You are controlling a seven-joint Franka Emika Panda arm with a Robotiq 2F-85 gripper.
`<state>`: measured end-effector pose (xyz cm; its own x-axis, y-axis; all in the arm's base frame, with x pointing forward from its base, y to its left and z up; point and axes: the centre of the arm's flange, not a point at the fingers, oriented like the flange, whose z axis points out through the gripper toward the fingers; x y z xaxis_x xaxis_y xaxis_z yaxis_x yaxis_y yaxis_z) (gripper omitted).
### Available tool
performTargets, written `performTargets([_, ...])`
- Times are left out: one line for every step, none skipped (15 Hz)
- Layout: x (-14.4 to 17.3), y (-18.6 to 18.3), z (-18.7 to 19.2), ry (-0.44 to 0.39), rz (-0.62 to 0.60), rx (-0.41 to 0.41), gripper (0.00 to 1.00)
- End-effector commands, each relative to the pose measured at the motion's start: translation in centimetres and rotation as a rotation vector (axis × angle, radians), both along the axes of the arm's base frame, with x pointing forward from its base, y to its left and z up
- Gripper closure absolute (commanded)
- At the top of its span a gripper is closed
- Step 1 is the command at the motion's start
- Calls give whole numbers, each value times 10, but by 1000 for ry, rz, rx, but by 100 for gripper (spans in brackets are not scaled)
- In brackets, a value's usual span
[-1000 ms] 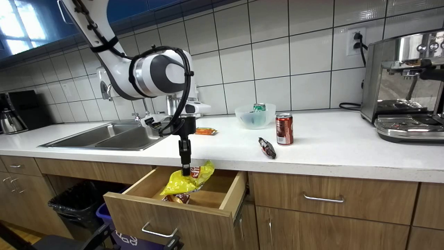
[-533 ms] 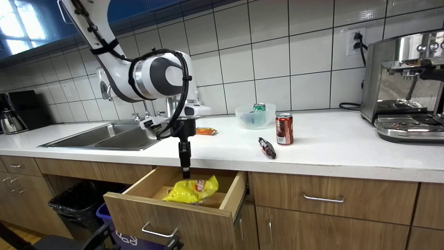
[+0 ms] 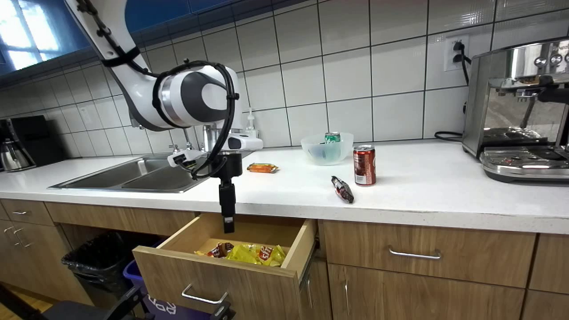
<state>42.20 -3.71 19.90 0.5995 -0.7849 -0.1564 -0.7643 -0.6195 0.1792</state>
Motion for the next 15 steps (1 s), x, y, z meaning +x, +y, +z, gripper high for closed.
performTargets([-25,11,19,30,90,25,0])
performTargets([-30,13,19,45,115,34,0])
performTargets([-35,15,19,60,134,41,0])
performTargets([-39,18,17,82,162,53,0])
performTargets([-44,20,16,104,191,65,0])
performTargets([-48,21,14,127,216,74,0])
performTargets([-52,23,12,152,243,88,0])
performTargets([-56,24,10,179,271,99,0])
performTargets([-60,25,7,208,297,105,0])
performTargets([-63,25,4,233,321,111,0])
performTargets([-67,25,2,257,337,113,0])
performTargets([-70,25,0,278,352,115,0])
performTargets([-73,25,-2,299,366,115,0])
performTargets([-75,25,-4,316,378,116,0])
performTargets([-78,26,-6,330,387,113,0])
